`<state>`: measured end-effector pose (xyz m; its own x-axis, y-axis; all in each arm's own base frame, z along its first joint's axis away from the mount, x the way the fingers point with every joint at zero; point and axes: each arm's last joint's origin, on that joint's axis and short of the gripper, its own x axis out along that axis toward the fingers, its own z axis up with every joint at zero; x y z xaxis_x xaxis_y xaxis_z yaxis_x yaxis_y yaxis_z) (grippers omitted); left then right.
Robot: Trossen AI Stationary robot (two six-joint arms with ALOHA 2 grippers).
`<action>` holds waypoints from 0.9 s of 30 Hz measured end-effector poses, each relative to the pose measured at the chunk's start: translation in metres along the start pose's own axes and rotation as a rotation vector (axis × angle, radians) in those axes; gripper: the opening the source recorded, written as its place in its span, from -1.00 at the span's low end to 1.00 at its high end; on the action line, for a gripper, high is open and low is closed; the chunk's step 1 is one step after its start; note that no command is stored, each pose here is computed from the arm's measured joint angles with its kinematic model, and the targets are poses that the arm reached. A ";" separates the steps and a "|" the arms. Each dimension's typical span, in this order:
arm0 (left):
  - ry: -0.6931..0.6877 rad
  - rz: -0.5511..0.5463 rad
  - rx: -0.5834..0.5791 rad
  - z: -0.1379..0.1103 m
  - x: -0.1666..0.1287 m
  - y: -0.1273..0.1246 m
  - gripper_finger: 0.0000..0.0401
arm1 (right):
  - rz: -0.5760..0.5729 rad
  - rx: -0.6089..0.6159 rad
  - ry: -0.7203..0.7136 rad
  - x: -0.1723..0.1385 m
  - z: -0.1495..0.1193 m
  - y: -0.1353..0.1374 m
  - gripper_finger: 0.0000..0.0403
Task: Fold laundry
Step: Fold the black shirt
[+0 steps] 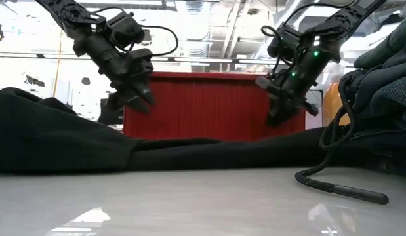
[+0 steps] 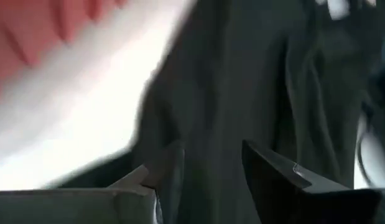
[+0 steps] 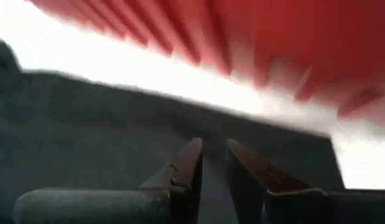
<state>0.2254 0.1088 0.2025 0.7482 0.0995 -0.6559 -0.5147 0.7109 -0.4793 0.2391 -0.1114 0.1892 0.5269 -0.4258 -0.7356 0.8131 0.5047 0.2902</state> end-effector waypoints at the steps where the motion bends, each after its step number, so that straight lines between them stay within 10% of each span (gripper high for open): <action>1: 0.031 0.000 0.011 -0.004 0.001 -0.001 -0.24 | -0.006 -0.008 0.011 0.000 -0.002 0.000 -0.51; 16: 0.175 0.302 0.294 -0.031 0.002 -0.006 -0.23 | 0.013 -0.202 0.024 0.003 -0.016 0.017 -0.10; 27: 0.304 0.341 0.356 -0.045 0.029 0.001 -0.22 | -0.330 0.013 0.015 0.024 -0.035 0.001 0.00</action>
<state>0.2278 0.0811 0.1570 0.3843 0.1969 -0.9020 -0.4936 0.8695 -0.0204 0.2437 -0.0952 0.1508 0.2312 -0.5533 -0.8003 0.9424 0.3317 0.0429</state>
